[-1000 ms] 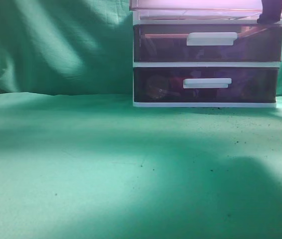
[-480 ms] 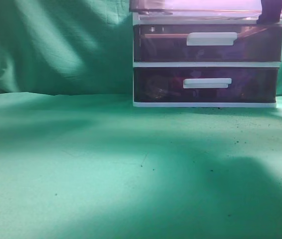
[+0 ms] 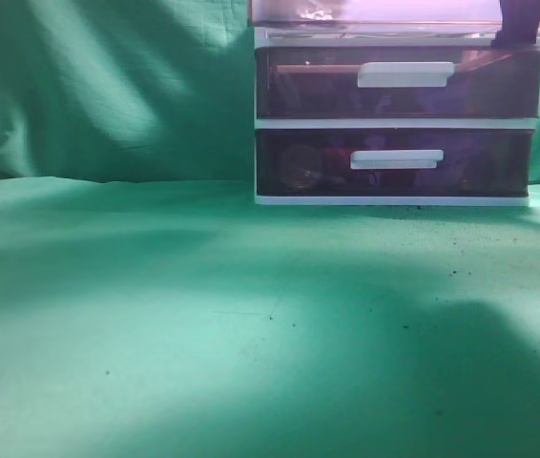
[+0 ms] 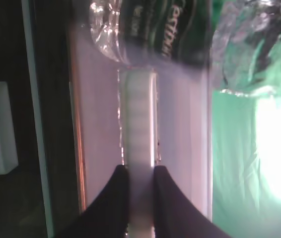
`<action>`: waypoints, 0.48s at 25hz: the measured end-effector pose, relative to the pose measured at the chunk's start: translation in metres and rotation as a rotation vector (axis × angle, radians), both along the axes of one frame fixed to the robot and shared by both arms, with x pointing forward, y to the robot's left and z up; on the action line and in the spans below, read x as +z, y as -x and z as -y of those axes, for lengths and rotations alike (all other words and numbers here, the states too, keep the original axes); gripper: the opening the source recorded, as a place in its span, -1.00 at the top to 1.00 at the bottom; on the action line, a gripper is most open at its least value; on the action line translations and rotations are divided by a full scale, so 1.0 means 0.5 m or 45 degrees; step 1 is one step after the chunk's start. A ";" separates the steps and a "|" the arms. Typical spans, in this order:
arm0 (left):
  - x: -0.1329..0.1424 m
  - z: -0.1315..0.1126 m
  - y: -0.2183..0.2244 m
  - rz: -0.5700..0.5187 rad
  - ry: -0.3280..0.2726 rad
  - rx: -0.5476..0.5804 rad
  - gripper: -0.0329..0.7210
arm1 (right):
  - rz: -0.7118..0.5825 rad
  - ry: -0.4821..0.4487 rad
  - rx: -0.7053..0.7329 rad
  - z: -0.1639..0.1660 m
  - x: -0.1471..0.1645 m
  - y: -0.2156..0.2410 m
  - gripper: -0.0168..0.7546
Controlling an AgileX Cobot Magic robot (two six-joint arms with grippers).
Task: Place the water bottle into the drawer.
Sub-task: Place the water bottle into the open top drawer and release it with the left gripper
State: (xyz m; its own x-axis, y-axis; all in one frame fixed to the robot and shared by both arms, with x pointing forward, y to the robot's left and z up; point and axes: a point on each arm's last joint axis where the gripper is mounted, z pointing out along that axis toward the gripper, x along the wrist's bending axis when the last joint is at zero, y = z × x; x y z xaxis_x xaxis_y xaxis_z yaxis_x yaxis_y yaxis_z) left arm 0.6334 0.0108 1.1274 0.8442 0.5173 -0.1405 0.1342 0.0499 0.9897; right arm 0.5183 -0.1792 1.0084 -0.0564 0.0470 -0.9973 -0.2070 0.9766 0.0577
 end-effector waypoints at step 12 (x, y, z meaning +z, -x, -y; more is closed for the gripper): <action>-0.041 0.144 -0.056 0.138 0.218 -0.081 -0.67 | -0.015 -0.049 -0.019 0.002 -0.001 0.000 0.71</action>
